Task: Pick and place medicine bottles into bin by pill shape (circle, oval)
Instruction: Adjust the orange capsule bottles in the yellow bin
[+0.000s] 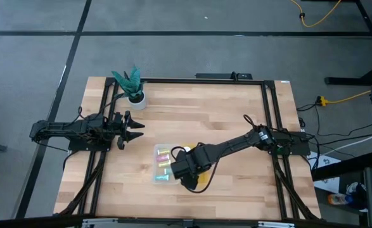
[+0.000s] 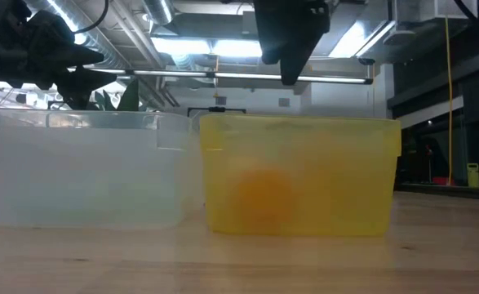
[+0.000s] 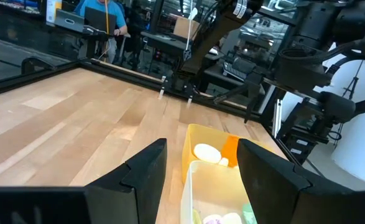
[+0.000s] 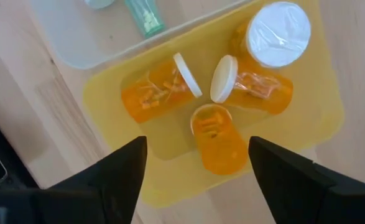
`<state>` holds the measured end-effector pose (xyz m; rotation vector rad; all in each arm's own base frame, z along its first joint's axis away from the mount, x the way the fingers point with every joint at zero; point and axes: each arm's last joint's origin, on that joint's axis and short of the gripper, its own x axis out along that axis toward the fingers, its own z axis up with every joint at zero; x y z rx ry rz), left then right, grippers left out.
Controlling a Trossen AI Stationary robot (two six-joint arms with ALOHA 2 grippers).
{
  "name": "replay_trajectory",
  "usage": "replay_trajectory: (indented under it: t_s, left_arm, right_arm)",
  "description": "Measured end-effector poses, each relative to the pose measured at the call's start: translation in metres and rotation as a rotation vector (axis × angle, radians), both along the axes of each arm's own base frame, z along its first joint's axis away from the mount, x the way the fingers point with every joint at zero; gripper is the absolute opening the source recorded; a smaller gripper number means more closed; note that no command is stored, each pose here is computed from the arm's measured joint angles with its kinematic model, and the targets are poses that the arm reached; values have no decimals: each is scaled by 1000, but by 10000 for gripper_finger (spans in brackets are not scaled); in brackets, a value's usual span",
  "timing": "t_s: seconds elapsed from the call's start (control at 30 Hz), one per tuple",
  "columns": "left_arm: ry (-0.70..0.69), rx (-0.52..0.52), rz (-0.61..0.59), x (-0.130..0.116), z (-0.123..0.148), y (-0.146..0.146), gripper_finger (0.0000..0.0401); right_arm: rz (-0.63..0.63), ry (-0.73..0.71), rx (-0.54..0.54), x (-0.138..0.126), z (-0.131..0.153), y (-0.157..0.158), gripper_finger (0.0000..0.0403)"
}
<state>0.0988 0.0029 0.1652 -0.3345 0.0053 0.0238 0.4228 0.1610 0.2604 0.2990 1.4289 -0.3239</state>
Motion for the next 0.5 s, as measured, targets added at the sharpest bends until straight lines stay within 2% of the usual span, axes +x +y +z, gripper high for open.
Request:
replay_trajectory:
  t_s: [0.1, 0.27, 0.33, 0.5]
  left_arm:
    - [0, 0, 0, 0, 0, 0, 190]
    - [0, 0, 0, 0, 0, 0, 190]
    - [0, 1, 0, 0, 0, 0, 190]
    - [0, 1, 0, 0, 0, 0, 190]
  right_arm:
    - [41, 0, -4, 0, 0, 0, 283]
    - [6, -1, 4, -1, 0, 4, 283]
    - [63, 0, -3, -4, 0, 11, 284]
    - [113, 1, -107, -16, 6, 19, 284]
